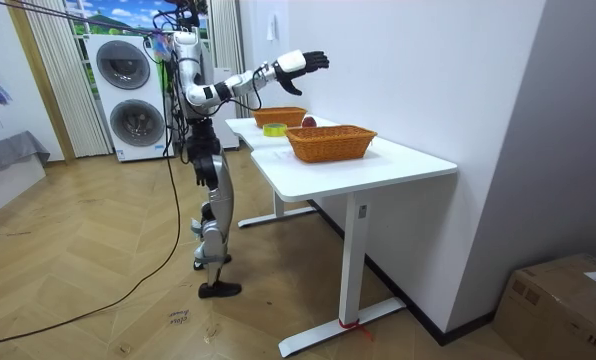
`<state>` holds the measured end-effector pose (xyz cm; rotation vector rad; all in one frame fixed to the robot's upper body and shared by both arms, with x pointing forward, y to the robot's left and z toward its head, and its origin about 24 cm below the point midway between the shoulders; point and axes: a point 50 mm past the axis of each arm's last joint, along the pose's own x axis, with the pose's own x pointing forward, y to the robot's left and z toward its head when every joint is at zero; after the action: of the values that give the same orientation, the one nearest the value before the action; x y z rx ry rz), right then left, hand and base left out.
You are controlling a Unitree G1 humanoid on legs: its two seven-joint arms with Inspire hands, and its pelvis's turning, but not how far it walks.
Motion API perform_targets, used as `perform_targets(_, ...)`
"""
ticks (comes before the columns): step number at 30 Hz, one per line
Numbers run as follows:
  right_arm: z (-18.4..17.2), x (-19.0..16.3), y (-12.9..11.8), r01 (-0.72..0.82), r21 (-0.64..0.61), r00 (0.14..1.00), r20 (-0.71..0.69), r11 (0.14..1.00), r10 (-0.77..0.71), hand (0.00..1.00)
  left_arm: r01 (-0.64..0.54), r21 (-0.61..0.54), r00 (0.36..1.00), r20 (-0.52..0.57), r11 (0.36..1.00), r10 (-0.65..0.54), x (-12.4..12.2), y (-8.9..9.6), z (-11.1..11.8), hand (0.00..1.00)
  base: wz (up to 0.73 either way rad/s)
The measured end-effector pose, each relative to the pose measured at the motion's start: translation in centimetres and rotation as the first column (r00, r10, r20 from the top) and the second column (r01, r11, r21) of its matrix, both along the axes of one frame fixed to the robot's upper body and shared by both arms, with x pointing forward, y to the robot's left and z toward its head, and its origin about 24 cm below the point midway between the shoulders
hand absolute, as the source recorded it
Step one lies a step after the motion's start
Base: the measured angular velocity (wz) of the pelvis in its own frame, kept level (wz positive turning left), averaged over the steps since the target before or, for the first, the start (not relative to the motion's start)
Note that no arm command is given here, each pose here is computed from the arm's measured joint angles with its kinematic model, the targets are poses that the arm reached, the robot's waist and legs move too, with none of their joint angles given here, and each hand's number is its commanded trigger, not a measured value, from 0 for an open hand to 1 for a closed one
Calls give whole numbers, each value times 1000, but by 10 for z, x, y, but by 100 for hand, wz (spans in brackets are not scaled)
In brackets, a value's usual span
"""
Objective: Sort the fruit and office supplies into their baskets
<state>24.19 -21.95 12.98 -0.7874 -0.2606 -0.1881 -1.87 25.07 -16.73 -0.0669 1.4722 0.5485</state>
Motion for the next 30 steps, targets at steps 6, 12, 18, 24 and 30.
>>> perform_targets(6, -3, 6, 14, -85, 47, 995, -52, 995, 87, 0, 32, -25, 999, -1, 999, -32, 1, -2, -1, 0, 6)
perform_targets(12, -19, 9, 28, -162, 153, 974, -134, 975, 183, 0, 36, -29, 999, 16, 999, -36, 7, -3, -1, 0, 9)
perform_targets(18, -39, 11, 43, -208, 249, 941, -213, 946, 263, 0, 57, -25, 998, 18, 998, -56, 7, -5, -1, 0, 10)
perform_targets(24, -56, 11, 61, -254, 318, 893, -286, 914, 348, 0, 59, -22, 998, 24, 998, -58, 6, -5, 0, 0, 0)
perform_targets(30, -58, 10, 69, -281, 362, 874, -286, 889, 393, 0, 76, -26, 997, 11, 997, -76, 3, -5, 0, 0, 3)
